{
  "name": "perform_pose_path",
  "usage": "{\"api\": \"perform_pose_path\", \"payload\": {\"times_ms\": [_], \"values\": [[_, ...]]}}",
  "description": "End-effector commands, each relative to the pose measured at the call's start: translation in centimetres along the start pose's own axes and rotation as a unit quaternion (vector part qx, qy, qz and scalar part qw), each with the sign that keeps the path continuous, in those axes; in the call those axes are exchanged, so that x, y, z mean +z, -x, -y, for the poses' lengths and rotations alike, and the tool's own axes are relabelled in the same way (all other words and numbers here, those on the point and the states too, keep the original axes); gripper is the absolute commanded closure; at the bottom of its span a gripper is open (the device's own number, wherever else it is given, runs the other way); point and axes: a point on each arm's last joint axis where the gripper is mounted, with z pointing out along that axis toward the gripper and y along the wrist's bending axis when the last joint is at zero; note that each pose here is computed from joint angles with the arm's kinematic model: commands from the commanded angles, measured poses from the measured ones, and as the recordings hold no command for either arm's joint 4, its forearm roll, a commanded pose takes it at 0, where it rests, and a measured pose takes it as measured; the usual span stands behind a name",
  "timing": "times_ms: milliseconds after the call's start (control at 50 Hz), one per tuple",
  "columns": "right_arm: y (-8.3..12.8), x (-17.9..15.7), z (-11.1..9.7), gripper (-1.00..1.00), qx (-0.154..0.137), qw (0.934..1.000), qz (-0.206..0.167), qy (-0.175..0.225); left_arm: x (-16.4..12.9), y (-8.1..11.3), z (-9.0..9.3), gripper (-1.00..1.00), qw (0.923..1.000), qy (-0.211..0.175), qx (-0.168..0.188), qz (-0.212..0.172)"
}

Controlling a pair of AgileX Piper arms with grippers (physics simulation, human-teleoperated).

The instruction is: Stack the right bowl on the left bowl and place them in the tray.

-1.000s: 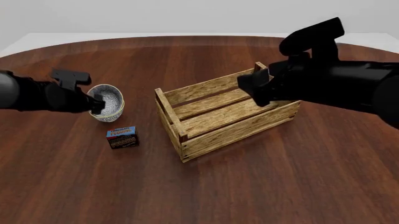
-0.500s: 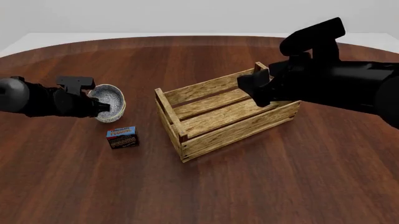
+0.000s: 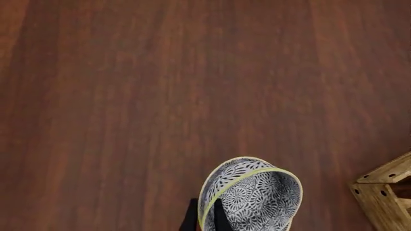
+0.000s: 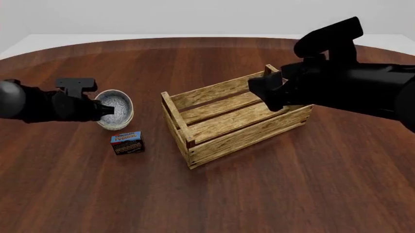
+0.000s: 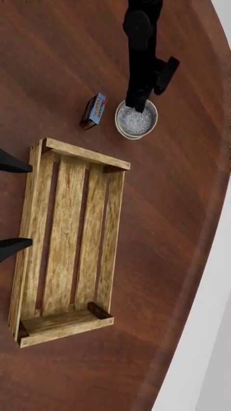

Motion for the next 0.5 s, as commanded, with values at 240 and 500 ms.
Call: {"api": "perform_pose_path", "payload": {"times_ms": [240,500], "values": [[0.2,-0.4,0.0,-1.00,-0.001,1.0000,0.003,0.000,-4.0,0.8,-0.4,1.00,0.9991,0.003,0.034,0.023],[0.4,-0.8,0.0,-1.00,-0.001,1.0000,0.006,0.001,-6.6,2.3,-0.9,1.00,0.9982,0.010,0.038,0.046]]}}
